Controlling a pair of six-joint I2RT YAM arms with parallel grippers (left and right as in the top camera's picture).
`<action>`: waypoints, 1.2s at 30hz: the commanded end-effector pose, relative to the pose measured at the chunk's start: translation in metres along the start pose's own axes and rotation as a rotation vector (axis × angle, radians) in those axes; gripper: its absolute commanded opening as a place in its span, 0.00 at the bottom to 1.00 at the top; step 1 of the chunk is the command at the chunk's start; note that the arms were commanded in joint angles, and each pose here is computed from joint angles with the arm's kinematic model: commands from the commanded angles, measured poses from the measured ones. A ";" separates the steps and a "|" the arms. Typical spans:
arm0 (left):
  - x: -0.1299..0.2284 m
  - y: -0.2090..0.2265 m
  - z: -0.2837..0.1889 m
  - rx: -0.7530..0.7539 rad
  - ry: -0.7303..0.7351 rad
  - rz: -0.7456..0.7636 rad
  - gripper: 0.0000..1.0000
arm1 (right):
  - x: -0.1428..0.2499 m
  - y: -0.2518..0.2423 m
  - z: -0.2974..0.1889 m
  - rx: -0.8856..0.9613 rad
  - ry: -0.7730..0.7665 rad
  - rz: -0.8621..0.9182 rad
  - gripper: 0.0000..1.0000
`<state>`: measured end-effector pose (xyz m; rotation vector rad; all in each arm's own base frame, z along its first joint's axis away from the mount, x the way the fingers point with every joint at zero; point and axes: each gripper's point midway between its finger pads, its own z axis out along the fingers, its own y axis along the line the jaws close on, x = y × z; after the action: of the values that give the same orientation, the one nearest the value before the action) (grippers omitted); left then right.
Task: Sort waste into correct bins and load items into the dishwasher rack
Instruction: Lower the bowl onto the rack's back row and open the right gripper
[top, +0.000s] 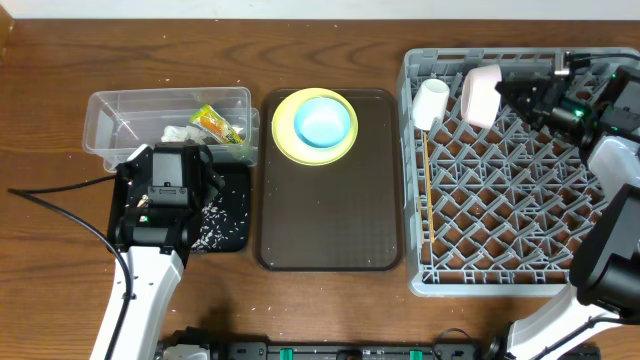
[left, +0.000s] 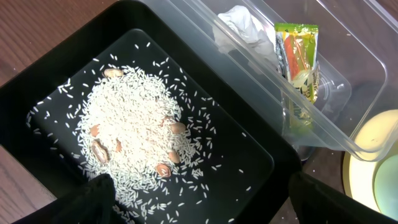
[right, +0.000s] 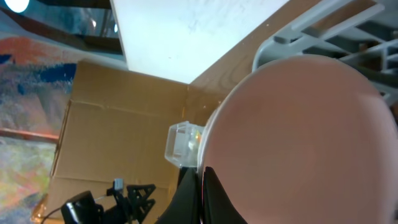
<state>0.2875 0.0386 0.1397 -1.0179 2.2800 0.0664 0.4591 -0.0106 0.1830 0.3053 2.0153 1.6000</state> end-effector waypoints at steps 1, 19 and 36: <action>-0.008 -0.004 -0.004 0.008 -0.015 -0.016 0.92 | -0.004 -0.020 -0.010 0.062 -0.040 -0.037 0.01; -0.008 -0.004 -0.004 0.008 -0.015 -0.016 0.92 | 0.002 -0.034 -0.029 0.091 -0.053 0.024 0.02; -0.008 -0.004 -0.004 0.008 -0.015 -0.016 0.92 | 0.032 -0.062 -0.039 0.219 -0.002 0.037 0.09</action>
<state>0.2875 0.0386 0.1397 -1.0179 2.2800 0.0664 0.4247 -0.0435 0.1316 0.4889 2.1764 1.4483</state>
